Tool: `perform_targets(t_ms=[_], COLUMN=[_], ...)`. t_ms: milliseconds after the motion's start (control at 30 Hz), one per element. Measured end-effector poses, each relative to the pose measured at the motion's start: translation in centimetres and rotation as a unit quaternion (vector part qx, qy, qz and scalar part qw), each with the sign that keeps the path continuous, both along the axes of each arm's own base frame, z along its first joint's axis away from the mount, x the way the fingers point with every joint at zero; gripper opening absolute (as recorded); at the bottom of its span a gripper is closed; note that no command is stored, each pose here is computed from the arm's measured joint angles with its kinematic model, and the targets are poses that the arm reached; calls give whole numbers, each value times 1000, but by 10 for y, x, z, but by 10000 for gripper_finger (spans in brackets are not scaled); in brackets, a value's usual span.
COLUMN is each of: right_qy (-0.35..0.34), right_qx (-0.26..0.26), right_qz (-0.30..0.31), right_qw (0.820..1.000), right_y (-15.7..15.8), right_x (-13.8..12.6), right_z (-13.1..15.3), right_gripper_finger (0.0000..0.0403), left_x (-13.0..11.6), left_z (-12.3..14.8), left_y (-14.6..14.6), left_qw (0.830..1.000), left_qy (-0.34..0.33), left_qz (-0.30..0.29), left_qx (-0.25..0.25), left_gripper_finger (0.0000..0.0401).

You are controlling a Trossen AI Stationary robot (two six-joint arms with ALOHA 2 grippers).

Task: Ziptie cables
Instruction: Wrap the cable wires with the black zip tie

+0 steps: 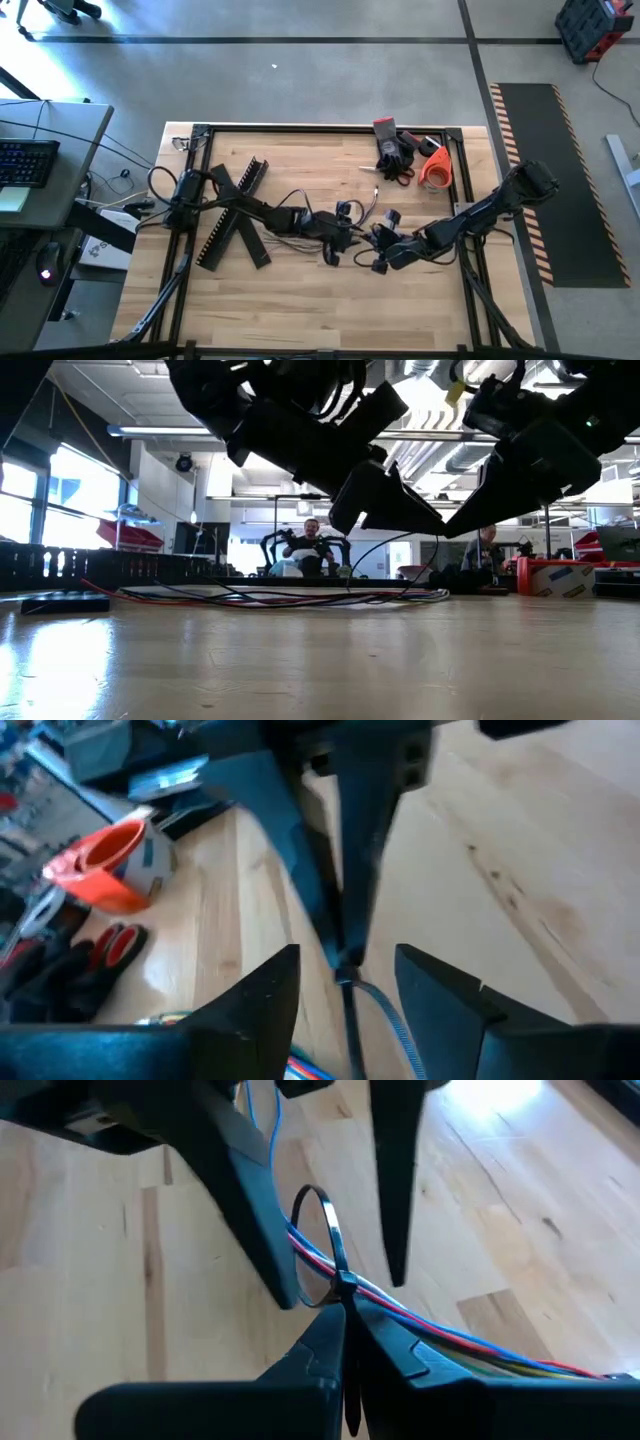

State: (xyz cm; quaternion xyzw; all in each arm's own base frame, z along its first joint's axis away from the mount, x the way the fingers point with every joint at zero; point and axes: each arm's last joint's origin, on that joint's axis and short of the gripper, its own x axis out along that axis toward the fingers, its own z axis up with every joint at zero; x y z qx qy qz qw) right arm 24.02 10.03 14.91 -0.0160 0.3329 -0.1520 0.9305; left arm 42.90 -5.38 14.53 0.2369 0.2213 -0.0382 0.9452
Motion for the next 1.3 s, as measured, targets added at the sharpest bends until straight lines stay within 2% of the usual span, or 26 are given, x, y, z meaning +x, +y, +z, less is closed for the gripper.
perform_targets(t_ms=[233,500,700,833,1033,1300], right_qy=[9,2,2,5,41,108], right_qx=[-32,-44,-49,-54,-26,47], right_qz=[29,35,40,42,23,-17], right_qw=[999,998,998,998,999,993], right_y=[4,10,13,19,29,47], right_x=[-2,-4,-6,-11,-29,-68], right_z=[0,1,1,0,-8,-18], right_gripper_finger=[0,0,0,0,0,0], left_x=[1,1,0,-3,-9,-14], left_z=[0,-1,-4,-8,-16,-23], left_y=[11,12,12,10,11,21], left_qw=[998,998,998,998,994,989], left_qy=[5,6,26,48,97,135], left_qz=[-22,-23,-15,11,38,55], left_qx=[-64,-64,-61,-36,14,23], left_gripper_finger=[94,32,8,3,2,0])
